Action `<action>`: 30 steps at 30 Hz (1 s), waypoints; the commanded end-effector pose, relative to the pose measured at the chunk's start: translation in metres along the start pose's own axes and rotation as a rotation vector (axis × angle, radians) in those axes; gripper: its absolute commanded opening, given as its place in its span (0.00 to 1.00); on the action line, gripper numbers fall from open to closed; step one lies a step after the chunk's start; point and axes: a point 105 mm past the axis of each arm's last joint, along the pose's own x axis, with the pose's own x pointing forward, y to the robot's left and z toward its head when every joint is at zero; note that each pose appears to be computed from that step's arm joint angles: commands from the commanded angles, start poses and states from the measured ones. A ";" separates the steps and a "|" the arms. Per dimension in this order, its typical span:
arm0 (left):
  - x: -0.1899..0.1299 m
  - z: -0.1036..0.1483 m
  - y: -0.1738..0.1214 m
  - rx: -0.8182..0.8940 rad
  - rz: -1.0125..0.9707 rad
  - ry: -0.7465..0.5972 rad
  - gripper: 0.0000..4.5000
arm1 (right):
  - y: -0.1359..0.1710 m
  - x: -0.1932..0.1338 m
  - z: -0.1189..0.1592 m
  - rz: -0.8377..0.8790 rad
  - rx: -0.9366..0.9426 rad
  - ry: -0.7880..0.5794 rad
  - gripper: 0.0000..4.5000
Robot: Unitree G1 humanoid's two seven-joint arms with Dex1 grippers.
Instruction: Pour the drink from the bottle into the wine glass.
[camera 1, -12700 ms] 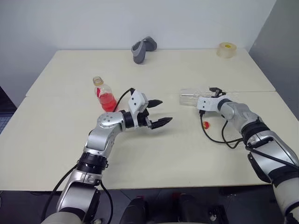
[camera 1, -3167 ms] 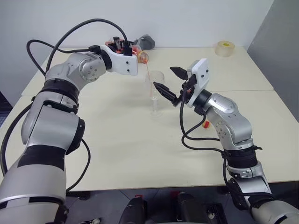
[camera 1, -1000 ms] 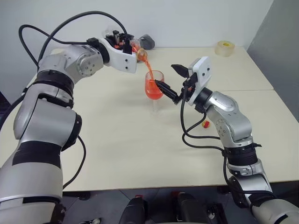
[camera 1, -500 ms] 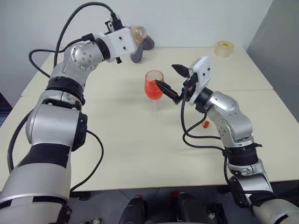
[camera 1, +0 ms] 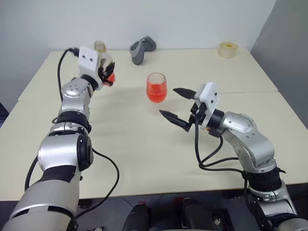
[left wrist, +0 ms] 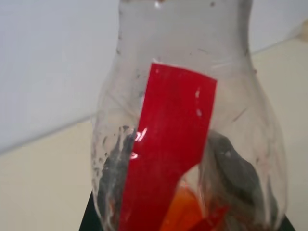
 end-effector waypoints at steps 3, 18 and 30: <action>-0.022 -0.008 0.021 -0.136 0.131 -0.101 0.31 | 0.020 -0.011 -0.012 0.006 0.024 -0.024 1.00; -0.037 -0.053 -0.008 -0.390 0.130 -0.047 0.31 | 0.020 -0.012 -0.014 -0.047 0.155 -0.083 1.00; -0.033 -0.055 -0.011 -0.192 0.140 -0.007 0.31 | 0.007 -0.014 -0.009 -0.101 0.196 -0.100 1.00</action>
